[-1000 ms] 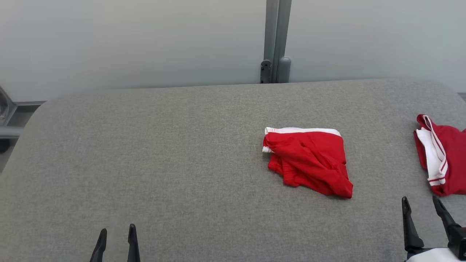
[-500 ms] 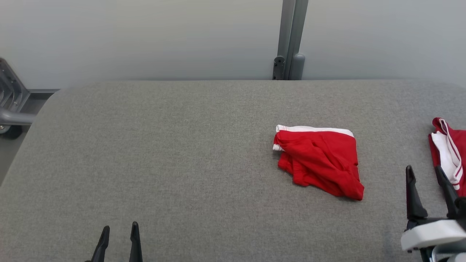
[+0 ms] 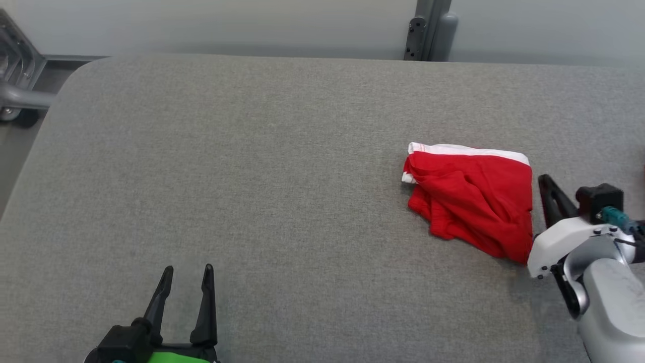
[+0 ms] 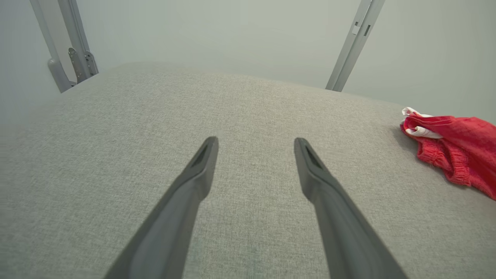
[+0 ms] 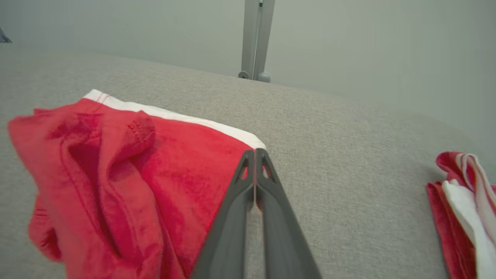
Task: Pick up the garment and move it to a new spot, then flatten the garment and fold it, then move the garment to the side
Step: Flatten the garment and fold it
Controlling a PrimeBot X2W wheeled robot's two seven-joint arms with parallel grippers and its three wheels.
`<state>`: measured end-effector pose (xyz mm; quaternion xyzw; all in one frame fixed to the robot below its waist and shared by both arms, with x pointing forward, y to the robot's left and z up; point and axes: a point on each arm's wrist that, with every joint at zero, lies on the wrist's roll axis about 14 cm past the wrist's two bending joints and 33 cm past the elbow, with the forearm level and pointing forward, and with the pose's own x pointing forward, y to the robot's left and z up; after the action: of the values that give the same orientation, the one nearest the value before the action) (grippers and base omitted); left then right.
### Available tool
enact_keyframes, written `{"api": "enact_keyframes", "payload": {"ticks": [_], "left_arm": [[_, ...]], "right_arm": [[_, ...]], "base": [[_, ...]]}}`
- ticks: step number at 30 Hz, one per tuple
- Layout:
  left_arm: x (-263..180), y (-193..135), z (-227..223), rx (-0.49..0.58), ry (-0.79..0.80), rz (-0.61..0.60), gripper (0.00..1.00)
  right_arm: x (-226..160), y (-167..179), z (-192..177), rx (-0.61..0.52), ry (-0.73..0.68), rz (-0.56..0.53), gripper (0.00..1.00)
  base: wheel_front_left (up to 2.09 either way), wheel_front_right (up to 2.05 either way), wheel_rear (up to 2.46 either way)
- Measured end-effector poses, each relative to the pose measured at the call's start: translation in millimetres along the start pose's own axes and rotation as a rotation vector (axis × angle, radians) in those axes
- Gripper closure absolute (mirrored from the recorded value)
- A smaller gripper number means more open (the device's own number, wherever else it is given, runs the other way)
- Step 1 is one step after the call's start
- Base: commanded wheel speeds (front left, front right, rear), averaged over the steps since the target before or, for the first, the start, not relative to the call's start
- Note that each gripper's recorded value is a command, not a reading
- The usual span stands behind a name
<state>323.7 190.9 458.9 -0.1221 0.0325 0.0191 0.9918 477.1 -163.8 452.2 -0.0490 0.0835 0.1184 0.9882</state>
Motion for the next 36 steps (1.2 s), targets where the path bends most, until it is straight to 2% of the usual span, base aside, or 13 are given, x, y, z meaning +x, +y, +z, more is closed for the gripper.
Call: {"api": "enact_keyframes", "payload": {"ticks": [3,8,17,31,36], "left_arm": [[-4,9,-1,-0.002,0.006,0.032,0.00],[-6,16,-4,-0.015,0.016,0.059,0.00],[-8,13,0,-0.029,-0.002,0.060,0.00],[-32,14,4,-0.045,-0.029,0.082,0.00],[-49,18,3,-0.055,-0.036,0.105,0.00]], "right_arm": [[10,26,-16,0.019,0.042,0.065,1.00],[17,51,-32,0.030,0.087,0.131,1.00],[10,87,-28,-0.012,0.081,0.261,1.00],[-41,159,-44,-0.001,0.136,0.476,1.00],[-60,169,-36,0.039,0.111,0.492,1.00]], "base": [[0.00,0.00,0.00],[0.00,0.00,0.00],[0.00,0.00,0.00],[0.00,0.00,0.00],[0.00,0.00,0.00]]}}
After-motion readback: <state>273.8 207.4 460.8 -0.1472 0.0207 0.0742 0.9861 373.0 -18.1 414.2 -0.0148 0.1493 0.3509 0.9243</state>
